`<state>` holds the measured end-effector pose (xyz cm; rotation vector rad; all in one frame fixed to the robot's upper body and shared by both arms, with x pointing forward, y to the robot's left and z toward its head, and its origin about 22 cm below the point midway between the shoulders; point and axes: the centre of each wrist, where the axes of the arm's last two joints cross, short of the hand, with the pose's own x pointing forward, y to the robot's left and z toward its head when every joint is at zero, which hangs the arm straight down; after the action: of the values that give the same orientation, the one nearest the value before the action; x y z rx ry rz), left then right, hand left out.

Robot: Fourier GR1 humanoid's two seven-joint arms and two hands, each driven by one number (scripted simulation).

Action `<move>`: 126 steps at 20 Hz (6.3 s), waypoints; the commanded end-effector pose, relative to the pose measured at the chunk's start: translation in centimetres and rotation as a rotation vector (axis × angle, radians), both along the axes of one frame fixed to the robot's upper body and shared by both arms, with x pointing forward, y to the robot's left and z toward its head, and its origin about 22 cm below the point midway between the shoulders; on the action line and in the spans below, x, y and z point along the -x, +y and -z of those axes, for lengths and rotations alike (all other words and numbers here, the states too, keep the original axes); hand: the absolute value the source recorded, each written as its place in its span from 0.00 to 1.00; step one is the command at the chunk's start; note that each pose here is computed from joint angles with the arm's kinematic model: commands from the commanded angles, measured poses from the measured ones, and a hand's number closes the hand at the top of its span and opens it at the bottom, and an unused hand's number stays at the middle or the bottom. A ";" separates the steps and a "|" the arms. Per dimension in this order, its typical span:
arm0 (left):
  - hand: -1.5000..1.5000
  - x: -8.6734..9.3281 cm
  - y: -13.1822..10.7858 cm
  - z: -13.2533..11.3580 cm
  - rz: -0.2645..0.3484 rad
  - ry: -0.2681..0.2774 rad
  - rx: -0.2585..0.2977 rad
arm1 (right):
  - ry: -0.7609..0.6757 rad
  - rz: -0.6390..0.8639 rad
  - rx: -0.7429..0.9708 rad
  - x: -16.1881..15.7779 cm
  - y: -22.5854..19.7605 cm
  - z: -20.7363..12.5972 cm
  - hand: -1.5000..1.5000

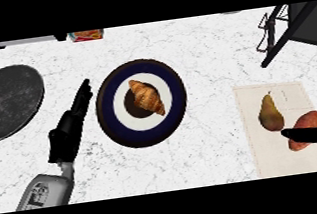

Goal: Pick the sweet potato from the placemat and place it in the tiered shelf

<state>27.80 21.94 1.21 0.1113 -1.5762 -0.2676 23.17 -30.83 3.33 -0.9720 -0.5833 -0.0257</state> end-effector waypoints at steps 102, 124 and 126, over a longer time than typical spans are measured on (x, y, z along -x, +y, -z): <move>0.50 -0.4 0.5 -2.1 0.005 0.010 0.000 | -0.899 -0.014 0.712 -18.1 -6.7 -22.7 1.00; 0.50 -0.9 -0.5 -0.7 0.000 -0.003 -0.006 | -0.885 0.164 0.603 -15.4 -9.5 -24.0 0.00; 0.50 1.4 0.0 0.3 0.024 -0.002 0.004 | -0.916 0.146 0.584 -15.2 -8.8 -25.7 0.00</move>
<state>28.06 22.18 1.24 0.1077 -1.5818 -0.2695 38.72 -40.34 27.26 -1.6276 -1.3478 -0.4812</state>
